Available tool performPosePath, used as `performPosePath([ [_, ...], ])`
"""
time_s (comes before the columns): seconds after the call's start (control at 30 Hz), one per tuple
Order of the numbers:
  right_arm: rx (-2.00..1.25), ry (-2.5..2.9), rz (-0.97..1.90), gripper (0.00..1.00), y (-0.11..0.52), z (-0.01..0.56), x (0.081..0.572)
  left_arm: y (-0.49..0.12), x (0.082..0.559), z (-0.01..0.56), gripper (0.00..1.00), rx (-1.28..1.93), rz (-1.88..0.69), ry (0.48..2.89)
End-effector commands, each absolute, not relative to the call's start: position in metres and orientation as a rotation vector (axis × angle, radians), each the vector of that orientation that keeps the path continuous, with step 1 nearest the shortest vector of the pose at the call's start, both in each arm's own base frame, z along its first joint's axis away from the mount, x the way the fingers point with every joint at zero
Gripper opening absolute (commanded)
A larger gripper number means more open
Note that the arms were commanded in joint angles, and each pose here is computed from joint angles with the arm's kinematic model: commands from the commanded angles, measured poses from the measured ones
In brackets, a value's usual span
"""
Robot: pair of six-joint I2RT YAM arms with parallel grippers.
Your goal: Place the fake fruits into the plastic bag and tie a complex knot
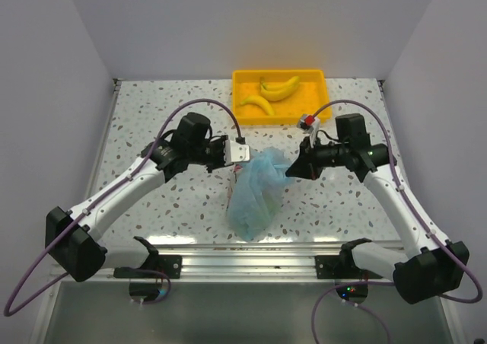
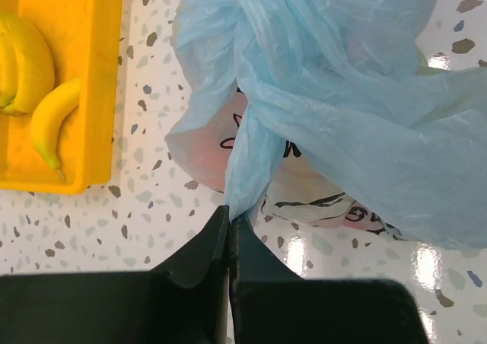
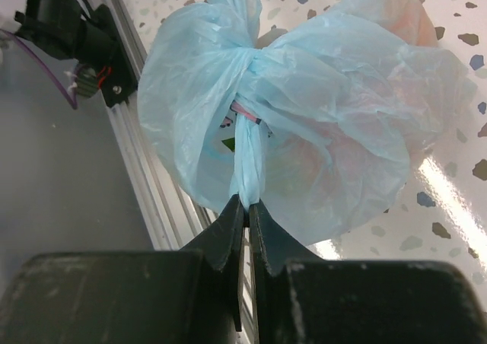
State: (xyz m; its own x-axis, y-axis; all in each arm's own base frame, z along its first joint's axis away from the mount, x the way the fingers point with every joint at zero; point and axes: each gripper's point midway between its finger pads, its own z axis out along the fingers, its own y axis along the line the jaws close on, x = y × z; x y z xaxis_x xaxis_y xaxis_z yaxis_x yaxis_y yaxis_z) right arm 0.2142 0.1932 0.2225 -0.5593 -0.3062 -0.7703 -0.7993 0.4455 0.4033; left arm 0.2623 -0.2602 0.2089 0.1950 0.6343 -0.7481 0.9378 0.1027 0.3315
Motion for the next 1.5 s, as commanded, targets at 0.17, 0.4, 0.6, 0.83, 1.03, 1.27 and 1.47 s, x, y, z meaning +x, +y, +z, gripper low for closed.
performPosePath([
  [0.17, -0.813, 1.94, 1.148, 0.0, 0.187, 0.278, 0.225, -0.23, 0.307, 0.233, 0.0, 1.581, -0.202, 1.457],
  [0.4, -0.77, 2.039, 0.916, 0.0, 0.146, 0.258, 0.25, -0.205, 0.317, 0.239, 0.0, 1.528, -0.146, 1.498],
  [0.6, -0.783, 2.16, 0.683, 0.0, 0.118, 0.217, 0.261, -0.189, 0.311, 0.217, 0.0, 1.458, -0.155, 1.614],
  [0.83, -0.803, 2.196, 0.47, 0.0, 0.093, 0.193, 0.271, -0.163, 0.304, 0.184, 0.0, 1.424, -0.12, 1.721],
  [1.03, -0.82, 2.2, 0.535, 0.0, 0.1, 0.188, 0.267, -0.173, 0.291, 0.177, 0.0, 1.393, -0.252, 1.749],
  [1.27, -0.659, 2.189, 0.615, 0.0, 0.115, 0.185, 0.285, -0.208, 0.272, 0.194, 0.0, 1.334, -0.558, 1.76],
  [1.47, -0.588, 2.148, 0.66, 0.36, 0.128, 0.19, 0.295, -0.213, 0.271, 0.2, 0.0, 1.306, -0.601, 1.75],
])
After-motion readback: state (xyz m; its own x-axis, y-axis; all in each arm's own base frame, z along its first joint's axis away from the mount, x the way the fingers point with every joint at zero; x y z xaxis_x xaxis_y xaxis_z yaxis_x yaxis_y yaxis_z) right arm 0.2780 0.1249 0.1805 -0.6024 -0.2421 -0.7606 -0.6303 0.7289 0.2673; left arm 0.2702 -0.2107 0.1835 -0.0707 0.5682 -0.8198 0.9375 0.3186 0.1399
